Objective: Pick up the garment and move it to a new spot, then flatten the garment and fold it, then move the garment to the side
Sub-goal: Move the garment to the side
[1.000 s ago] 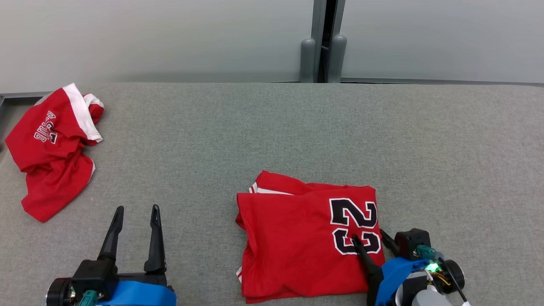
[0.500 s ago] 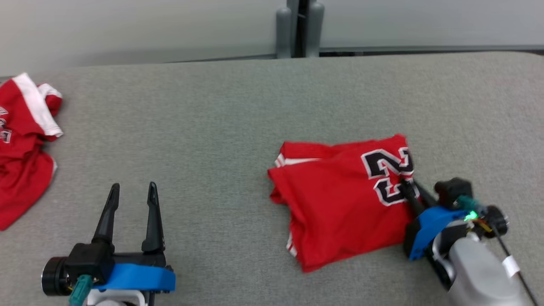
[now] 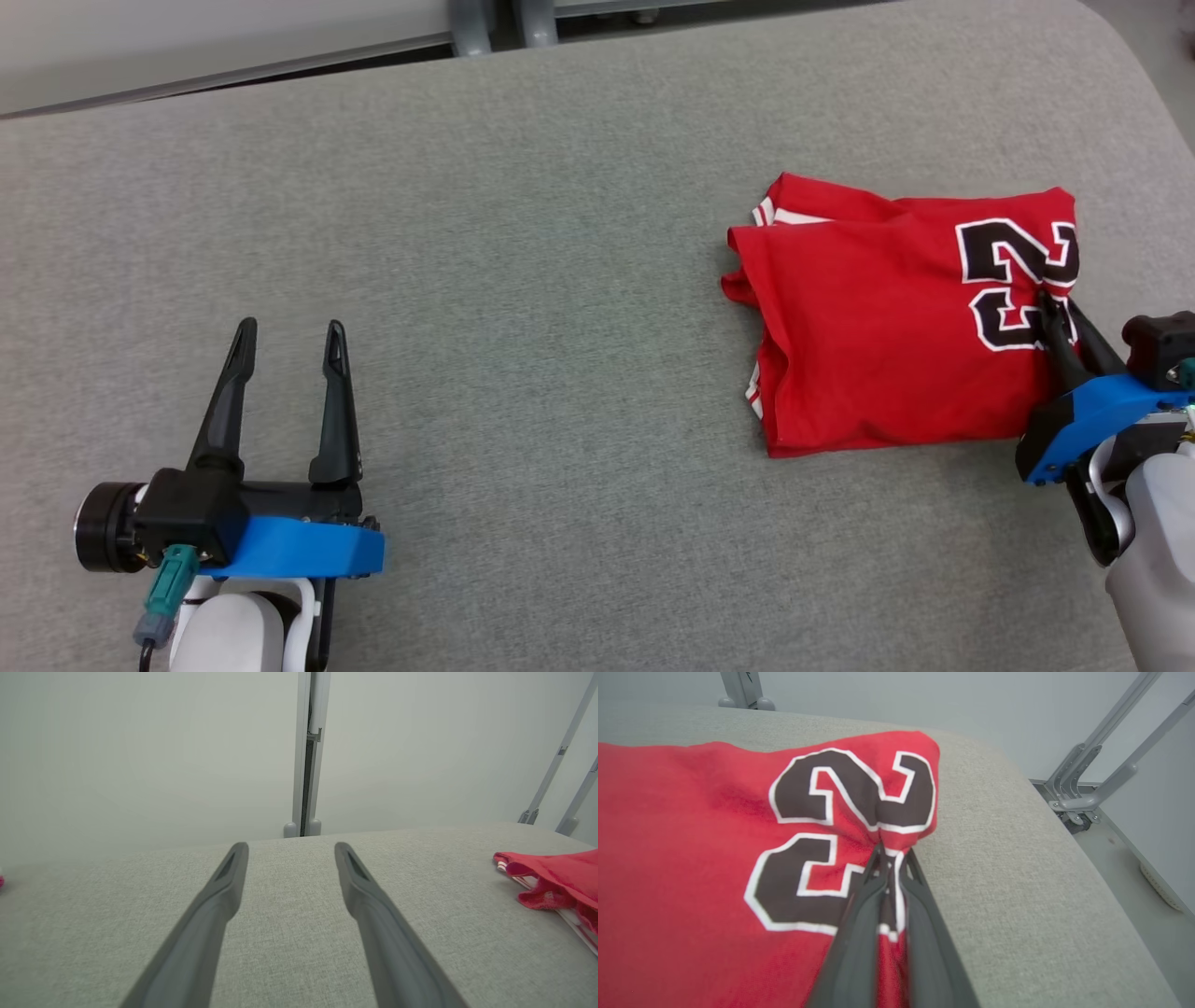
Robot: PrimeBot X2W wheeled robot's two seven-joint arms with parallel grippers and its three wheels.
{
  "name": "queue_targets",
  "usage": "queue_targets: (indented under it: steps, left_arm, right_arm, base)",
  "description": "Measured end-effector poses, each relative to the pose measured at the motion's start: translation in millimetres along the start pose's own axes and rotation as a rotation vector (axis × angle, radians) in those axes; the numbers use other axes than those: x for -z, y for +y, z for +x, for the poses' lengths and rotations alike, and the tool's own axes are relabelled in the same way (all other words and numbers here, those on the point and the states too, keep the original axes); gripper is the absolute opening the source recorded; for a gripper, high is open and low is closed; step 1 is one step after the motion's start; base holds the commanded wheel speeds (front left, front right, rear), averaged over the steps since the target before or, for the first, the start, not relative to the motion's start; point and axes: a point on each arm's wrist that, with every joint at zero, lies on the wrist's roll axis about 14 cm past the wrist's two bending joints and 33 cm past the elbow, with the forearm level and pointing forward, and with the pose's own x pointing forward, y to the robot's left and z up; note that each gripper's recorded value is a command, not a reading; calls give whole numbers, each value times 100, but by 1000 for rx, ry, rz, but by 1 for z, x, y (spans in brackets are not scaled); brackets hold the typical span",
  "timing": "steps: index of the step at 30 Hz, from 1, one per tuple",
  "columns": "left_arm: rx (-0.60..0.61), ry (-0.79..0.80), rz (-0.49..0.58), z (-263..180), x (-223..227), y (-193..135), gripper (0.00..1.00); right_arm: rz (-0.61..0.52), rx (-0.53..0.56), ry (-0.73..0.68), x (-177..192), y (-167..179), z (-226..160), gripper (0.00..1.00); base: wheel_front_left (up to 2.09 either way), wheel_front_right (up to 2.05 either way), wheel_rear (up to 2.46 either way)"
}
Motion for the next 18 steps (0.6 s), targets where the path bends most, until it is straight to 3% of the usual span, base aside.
queue_targets:
  steps: [6, 13, 18]
  left_arm:
    - [33, 12, -11, 10, 10, -11, 100]
    - [36, 19, -10, 17, 18, -8, 100]
    - [38, 25, -6, 26, 28, -5, 100]
  right_arm:
    - [10, 37, -16, -2, -12, -1, 0]
    - [-25, 21, -95, -42, -8, 29, 0]
    - [-87, 58, -119, -70, -30, 56, 0]
  base:
    - [0, 0, 0]
    - [0, 0, 0]
    - [0, 0, 0]
